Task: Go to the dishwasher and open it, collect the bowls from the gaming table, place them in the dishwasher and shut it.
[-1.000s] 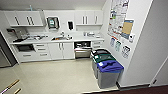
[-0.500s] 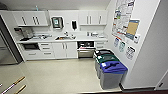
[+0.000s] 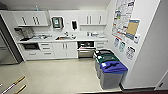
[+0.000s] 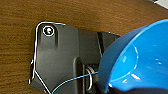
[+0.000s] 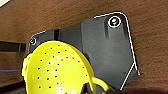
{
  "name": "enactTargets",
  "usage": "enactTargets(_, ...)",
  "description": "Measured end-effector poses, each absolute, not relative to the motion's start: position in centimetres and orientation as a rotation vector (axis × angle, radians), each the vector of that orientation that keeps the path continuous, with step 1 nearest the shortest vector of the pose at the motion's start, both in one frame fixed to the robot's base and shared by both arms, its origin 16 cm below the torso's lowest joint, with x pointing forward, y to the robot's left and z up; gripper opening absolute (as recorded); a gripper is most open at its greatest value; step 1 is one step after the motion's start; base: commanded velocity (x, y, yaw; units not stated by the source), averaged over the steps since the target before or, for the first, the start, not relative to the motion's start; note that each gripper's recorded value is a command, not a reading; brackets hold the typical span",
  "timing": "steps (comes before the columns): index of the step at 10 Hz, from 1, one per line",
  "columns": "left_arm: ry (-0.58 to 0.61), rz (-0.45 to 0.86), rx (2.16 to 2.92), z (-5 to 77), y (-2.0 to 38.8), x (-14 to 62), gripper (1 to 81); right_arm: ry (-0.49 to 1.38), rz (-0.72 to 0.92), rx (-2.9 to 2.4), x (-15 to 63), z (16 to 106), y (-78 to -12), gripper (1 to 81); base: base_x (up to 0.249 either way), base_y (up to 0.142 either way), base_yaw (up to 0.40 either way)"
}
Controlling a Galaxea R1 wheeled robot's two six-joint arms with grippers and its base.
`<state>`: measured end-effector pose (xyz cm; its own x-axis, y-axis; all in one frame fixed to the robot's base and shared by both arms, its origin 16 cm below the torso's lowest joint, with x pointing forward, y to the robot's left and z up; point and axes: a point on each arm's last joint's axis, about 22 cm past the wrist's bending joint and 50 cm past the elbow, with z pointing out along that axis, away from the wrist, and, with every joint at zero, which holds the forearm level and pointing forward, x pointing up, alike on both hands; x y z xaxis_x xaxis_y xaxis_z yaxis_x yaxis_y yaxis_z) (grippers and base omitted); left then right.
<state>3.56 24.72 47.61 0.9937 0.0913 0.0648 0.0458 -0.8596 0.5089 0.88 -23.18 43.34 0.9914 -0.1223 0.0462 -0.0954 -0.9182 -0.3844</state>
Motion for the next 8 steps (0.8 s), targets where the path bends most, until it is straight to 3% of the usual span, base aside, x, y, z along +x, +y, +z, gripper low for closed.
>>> enactTargets(2, 0.101, 0.122, 2.603, 47.7, 24.8, 3.7, 1.0, 0.156, -0.097, -2.744, 0.9, 43.3, -23.2, 1.0, 0.000, 0.000, 0.000)
enactTargets(8, 0.100, 0.135, 2.598, 47.8, 24.7, 4.3, 1.0, 0.152, -0.105, -2.746, 1.3, 43.3, -23.3, 1.0, 0.096, 0.000, 0.000)
